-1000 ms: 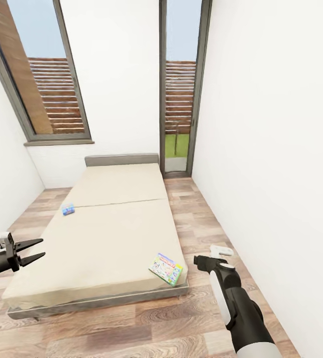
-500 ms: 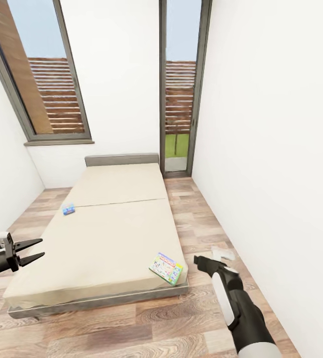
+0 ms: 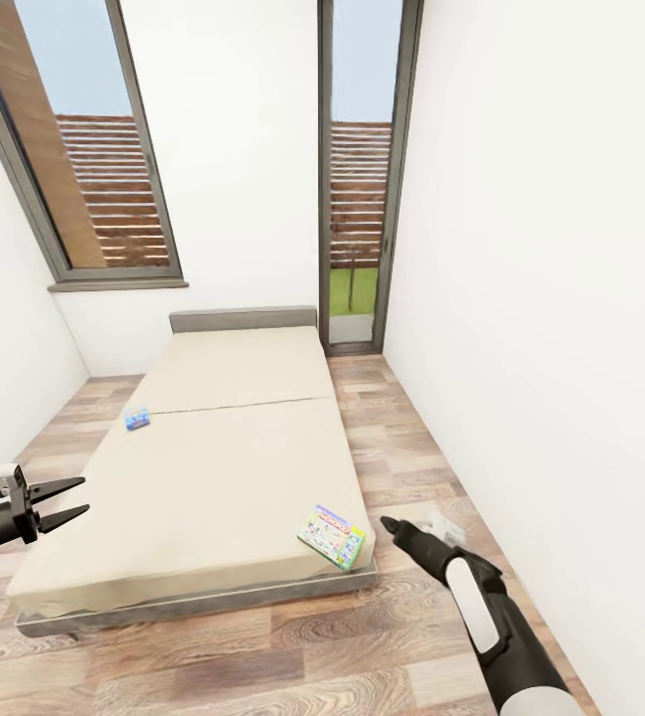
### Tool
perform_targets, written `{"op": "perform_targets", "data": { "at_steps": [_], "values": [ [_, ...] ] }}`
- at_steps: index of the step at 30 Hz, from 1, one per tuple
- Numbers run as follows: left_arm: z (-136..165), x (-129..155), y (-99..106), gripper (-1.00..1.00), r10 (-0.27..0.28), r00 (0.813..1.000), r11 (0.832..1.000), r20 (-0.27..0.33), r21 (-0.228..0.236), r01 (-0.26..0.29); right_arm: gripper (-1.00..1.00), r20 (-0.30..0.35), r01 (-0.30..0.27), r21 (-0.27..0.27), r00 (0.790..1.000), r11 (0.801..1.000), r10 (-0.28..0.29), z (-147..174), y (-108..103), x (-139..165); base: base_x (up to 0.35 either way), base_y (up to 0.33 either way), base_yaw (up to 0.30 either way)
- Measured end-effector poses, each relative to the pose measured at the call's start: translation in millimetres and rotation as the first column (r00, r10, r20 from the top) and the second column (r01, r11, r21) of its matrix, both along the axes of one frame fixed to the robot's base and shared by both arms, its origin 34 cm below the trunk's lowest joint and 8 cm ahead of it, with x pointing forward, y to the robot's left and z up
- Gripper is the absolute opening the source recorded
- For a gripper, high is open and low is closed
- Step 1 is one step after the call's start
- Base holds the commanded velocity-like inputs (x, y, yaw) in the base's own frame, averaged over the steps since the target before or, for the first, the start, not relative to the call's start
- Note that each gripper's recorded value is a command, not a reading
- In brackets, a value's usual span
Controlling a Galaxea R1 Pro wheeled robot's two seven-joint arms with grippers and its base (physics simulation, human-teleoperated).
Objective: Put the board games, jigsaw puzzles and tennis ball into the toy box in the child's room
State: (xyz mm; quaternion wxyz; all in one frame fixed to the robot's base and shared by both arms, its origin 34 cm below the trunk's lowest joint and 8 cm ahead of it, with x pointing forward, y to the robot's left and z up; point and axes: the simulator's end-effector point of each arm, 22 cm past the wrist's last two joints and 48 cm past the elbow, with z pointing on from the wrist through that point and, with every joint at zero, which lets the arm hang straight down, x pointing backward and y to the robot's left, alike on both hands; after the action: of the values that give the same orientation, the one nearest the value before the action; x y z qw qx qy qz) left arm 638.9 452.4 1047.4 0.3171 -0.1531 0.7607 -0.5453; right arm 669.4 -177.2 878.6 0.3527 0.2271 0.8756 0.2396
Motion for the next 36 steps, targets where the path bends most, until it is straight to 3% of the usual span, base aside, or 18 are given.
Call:
{"op": "perform_targets", "data": {
  "at_steps": [4,8,14,21,27,36],
  "values": [
    [0,0,0,1.0,-0.001,1.0,1.0,0.0,0.0,0.001,1.0,-0.024,0.072,0.104,0.997,0.992,-0.069,-14,-17,-6,0.0,0.0,0.0],
    [0,0,-1,1.0,-0.001,1.0,1.0,-0.003,-0.002,0.001,1.0,-0.124,0.217,0.213,0.973,0.953,-0.193,-52,-45,-29,0.0,0.0,0.0],
    [1,0,1,1.0,0.002,1.0,1.0,-0.003,-0.002,-0.002,1.0,-0.146,0.304,0.324,0.952,0.896,-0.27,-64,-59,-40,0.0,0.0,0.0],
    [2,1,2,1.0,0.005,1.0,1.0,-0.001,-0.004,-0.005,1.0,-0.132,0.314,0.396,0.95,0.863,-0.284,-64,-57,-42,0.0,0.0,0.0],
    [2,1,2,1.0,0.006,1.0,1.0,-0.001,-0.005,-0.006,1.0,-0.088,0.283,0.439,0.958,0.853,-0.272,-54,-55,-38,0.0,0.0,0.0],
    [3,1,9,1.0,0.018,1.0,1.0,-0.009,-0.008,-0.018,1.0,-0.02,0.248,0.459,0.963,0.853,-0.27,-41,-77,-31,0.0,0.0,0.0]
  ]
}}
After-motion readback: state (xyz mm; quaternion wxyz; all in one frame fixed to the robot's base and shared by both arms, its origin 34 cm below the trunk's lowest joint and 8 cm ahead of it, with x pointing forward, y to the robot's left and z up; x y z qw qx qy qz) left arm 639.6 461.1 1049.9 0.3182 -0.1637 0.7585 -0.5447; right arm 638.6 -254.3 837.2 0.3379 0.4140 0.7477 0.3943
